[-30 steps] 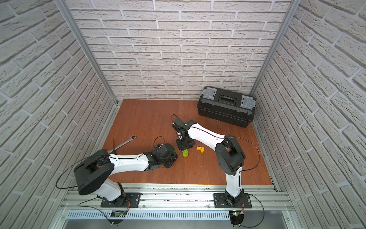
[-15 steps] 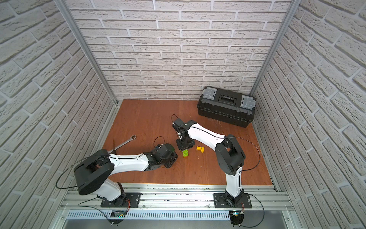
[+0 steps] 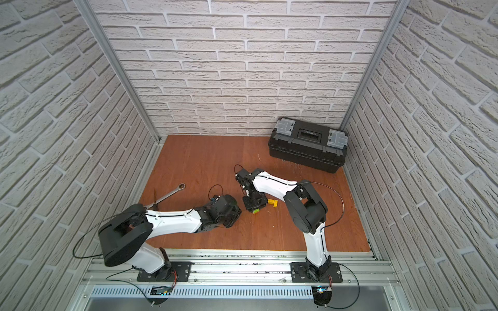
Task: Assemble a carrot with lego
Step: Assemble the lego brick with the lego brick.
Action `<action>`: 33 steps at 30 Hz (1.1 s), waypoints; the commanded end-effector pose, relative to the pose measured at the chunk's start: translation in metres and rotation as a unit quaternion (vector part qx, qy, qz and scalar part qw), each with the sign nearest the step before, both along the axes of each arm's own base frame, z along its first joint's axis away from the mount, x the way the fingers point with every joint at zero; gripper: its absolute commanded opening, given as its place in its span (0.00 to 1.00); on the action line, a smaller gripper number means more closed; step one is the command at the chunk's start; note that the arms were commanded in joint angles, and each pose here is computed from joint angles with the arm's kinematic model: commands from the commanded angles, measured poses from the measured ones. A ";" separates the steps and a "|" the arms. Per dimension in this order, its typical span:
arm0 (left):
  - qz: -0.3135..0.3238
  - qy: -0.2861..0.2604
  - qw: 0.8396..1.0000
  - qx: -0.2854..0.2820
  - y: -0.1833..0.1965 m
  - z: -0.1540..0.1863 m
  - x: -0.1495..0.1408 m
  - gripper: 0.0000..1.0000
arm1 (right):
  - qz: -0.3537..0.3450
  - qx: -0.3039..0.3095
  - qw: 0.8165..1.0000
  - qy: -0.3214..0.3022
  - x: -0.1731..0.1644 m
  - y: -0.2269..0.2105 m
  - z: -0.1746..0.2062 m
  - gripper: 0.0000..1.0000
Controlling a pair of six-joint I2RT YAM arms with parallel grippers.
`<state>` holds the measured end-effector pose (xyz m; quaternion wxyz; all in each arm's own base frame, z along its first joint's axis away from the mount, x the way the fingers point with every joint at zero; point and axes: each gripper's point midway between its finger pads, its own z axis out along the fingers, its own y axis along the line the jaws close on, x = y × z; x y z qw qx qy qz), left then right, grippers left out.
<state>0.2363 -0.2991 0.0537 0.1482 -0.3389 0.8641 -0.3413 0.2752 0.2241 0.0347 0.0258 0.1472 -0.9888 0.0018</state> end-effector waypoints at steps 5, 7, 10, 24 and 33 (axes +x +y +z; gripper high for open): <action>0.006 -0.077 0.997 0.029 0.022 0.041 0.011 0.00 | -0.003 0.033 0.999 -0.024 0.006 0.008 0.023 0.46; 0.008 -0.086 0.996 0.038 0.029 0.046 0.011 0.00 | -0.003 0.037 0.999 -0.027 0.007 0.010 0.028 0.48; 0.012 -0.094 0.994 0.051 0.038 0.053 0.010 0.00 | -0.002 0.040 0.999 -0.032 0.008 0.010 0.037 0.50; 0.043 -0.101 0.990 0.087 0.086 0.057 0.000 0.00 | 0.000 0.026 0.999 -0.044 0.011 -0.007 0.073 0.70; 0.065 -0.096 0.989 0.089 0.106 0.052 -0.006 0.00 | -0.006 0.040 0.997 -0.066 0.015 -0.016 0.101 0.69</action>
